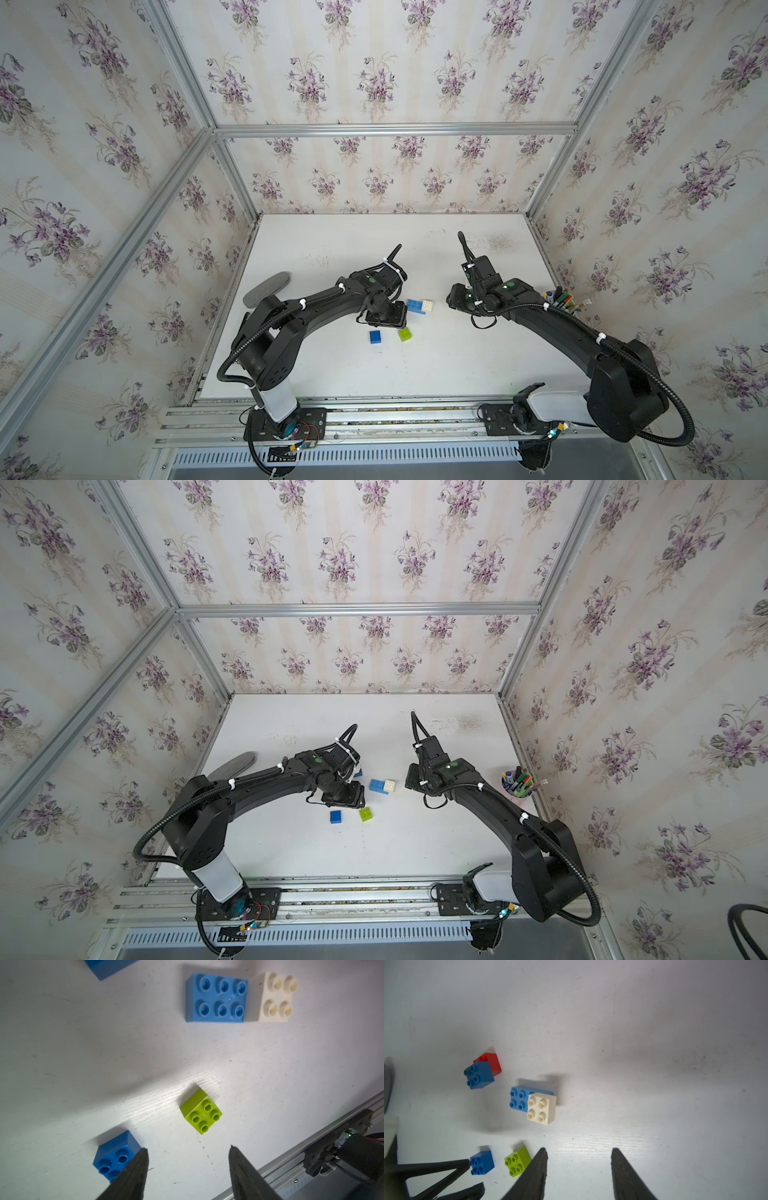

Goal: Assemble the letter y with lego
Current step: Pick up the lego brick from the center of the board.

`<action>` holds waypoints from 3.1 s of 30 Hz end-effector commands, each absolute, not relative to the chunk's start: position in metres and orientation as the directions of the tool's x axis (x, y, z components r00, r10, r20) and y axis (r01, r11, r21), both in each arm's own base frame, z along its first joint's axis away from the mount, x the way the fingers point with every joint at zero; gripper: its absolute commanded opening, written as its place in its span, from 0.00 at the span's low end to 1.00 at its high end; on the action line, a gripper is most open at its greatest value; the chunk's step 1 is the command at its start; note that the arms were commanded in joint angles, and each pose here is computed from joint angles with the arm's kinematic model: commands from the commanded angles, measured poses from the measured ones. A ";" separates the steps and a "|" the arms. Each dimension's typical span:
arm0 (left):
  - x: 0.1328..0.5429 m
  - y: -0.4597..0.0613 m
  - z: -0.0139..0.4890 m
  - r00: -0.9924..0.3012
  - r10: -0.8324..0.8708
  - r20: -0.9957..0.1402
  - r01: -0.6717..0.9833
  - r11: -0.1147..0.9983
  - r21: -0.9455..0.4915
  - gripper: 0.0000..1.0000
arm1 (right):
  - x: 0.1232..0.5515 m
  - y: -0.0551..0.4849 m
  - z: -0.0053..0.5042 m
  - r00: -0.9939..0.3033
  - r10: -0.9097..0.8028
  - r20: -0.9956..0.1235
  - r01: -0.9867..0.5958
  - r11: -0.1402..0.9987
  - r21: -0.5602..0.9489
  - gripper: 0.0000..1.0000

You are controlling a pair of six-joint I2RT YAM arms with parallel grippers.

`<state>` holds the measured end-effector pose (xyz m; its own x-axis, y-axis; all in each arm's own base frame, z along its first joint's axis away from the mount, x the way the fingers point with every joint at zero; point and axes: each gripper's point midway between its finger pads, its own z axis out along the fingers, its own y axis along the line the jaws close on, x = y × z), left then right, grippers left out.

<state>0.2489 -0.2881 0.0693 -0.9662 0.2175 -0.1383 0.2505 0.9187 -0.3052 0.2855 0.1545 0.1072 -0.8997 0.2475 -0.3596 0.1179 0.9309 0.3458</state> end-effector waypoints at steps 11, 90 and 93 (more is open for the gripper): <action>0.239 -0.304 0.043 -0.989 0.119 -0.093 0.132 0.980 -0.149 0.64 | 0.278 0.156 0.111 -0.903 0.225 -0.365 0.058 0.908 0.415 0.51; 0.297 -0.312 0.074 -0.952 0.274 -0.138 0.287 0.955 -0.078 0.23 | 0.280 0.144 0.093 -0.904 0.259 -0.341 0.096 0.899 0.428 0.47; 0.310 -0.312 0.072 -0.952 0.279 -0.127 0.290 0.954 -0.074 0.23 | 0.279 0.141 0.094 -0.899 0.271 -0.344 0.107 0.897 0.429 0.47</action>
